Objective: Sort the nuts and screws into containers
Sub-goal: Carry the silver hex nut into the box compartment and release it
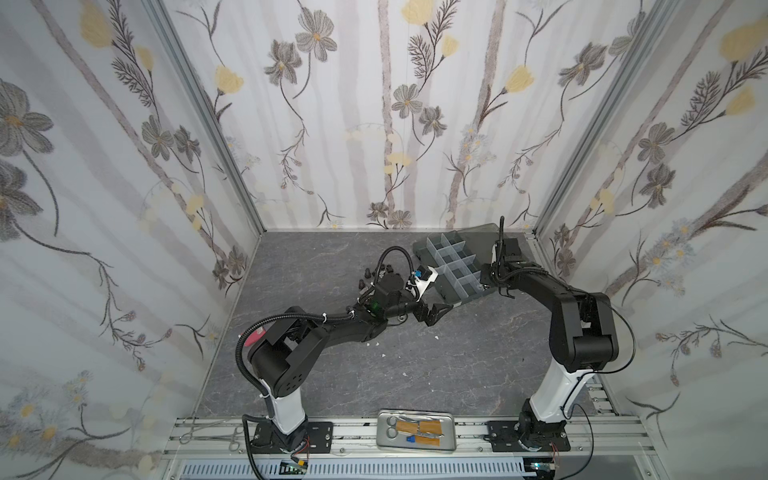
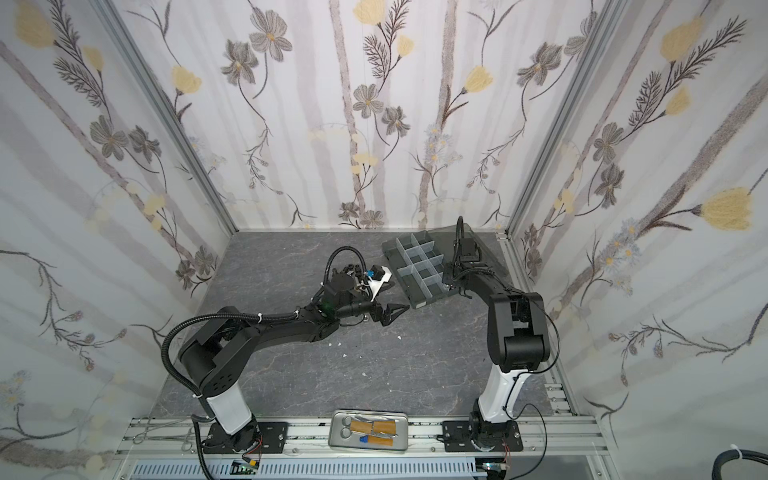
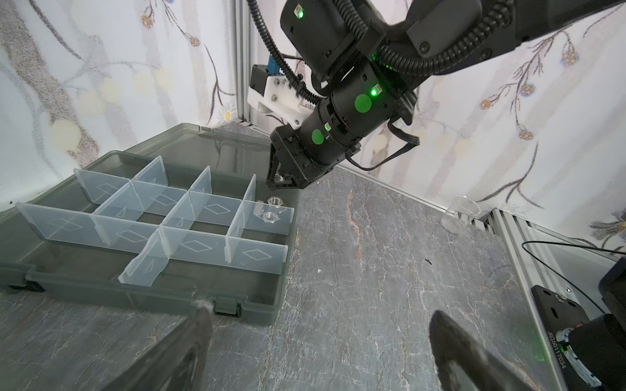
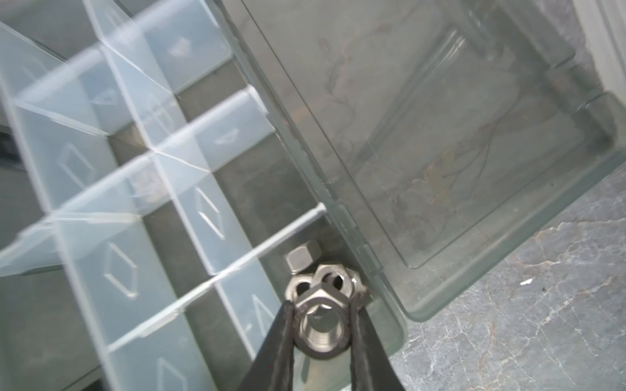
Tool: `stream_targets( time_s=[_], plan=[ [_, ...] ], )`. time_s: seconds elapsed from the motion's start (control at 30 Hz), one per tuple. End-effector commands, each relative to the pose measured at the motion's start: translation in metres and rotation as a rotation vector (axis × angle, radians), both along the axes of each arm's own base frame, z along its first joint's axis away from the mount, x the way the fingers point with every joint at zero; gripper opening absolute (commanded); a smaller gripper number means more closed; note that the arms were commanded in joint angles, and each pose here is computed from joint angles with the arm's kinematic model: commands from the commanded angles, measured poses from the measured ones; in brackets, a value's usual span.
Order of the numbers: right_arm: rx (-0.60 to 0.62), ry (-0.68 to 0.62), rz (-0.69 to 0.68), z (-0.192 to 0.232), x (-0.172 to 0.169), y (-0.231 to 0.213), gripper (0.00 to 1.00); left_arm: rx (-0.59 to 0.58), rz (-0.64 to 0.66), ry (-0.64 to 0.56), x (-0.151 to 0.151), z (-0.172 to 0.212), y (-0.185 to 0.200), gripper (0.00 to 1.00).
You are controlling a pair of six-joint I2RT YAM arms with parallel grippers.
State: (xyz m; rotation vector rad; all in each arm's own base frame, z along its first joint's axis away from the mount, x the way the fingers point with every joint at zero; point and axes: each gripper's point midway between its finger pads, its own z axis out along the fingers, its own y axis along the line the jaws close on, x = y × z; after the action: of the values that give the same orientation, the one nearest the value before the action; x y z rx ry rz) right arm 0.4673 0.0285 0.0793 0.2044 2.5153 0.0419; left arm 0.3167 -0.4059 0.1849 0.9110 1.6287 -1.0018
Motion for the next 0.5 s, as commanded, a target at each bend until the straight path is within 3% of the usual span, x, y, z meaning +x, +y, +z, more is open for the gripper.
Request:
stream_targets(
  time_s=[0.0, 0.17, 0.3, 0.4, 0.47],
  plan=[
    [0.001, 0.01, 0.006, -0.004, 0.001, 0.001, 0.36, -0.003, 0.013, -0.018, 0.002, 0.006, 0.001, 1.0],
    [0.021, -0.013, 0.024, 0.004, 0.002, 0.007, 0.46, -0.012, 0.09, -0.029, 0.01, 0.013, 0.018, 1.0],
    [0.06, -0.117, 0.093, 0.039, 0.004, 0.029, 0.48, -0.088, 0.135, -0.005, 0.016, 0.026, 0.051, 1.0],
    [0.119, -0.248, 0.263, 0.076, -0.004, 0.083, 0.5, -0.161, 0.217, 0.001, 0.02, 0.037, 0.094, 1.0],
    [0.188, -0.311, 0.459, 0.09, -0.02, 0.138, 0.51, -0.175, 0.294, 0.019, 0.023, 0.033, 0.123, 1.0]
  ],
)
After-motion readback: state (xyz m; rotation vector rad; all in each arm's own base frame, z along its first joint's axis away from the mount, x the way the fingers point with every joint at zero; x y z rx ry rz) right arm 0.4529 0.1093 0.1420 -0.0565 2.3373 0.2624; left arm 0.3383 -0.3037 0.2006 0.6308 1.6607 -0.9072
